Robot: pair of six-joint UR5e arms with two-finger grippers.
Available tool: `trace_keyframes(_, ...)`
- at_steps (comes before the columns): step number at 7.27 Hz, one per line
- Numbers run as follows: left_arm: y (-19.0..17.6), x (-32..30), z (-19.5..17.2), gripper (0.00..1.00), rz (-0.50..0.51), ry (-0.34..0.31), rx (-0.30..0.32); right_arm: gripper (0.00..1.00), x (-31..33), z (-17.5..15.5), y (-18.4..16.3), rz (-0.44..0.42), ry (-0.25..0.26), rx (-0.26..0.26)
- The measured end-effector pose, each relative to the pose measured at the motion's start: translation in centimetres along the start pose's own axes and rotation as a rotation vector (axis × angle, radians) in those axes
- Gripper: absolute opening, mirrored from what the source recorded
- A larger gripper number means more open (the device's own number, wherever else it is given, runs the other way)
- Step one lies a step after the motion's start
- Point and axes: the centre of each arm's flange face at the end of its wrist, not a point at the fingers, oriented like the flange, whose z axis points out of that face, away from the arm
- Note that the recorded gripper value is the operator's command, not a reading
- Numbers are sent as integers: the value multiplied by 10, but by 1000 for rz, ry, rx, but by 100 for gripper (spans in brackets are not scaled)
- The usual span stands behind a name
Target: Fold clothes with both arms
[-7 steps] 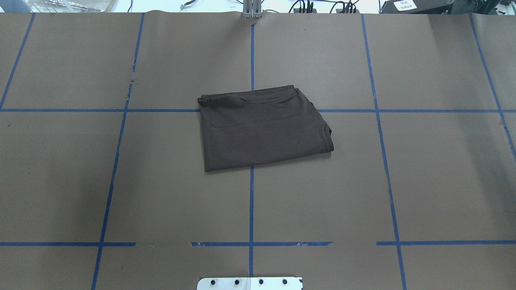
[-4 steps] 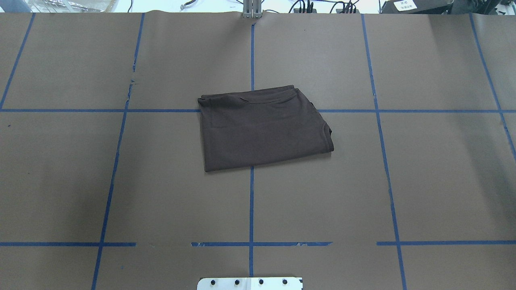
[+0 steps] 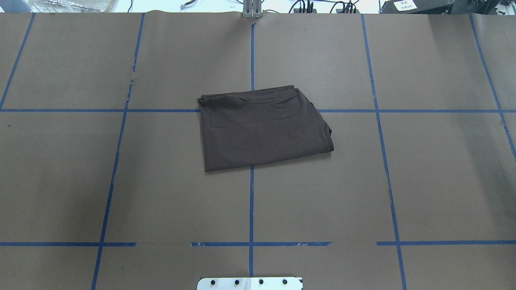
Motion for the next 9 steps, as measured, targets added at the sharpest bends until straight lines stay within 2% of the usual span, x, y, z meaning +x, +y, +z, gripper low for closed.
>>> trace_keyframes(4, 12, 9, 38, 100, 16, -20, -87, 100, 0, 1, 2, 1, -9, -4)
trace_keyframes(9, 4, 17, 39, 100, 12, -23, -114, 100, -7, 10, 2, -10, -1, -19)
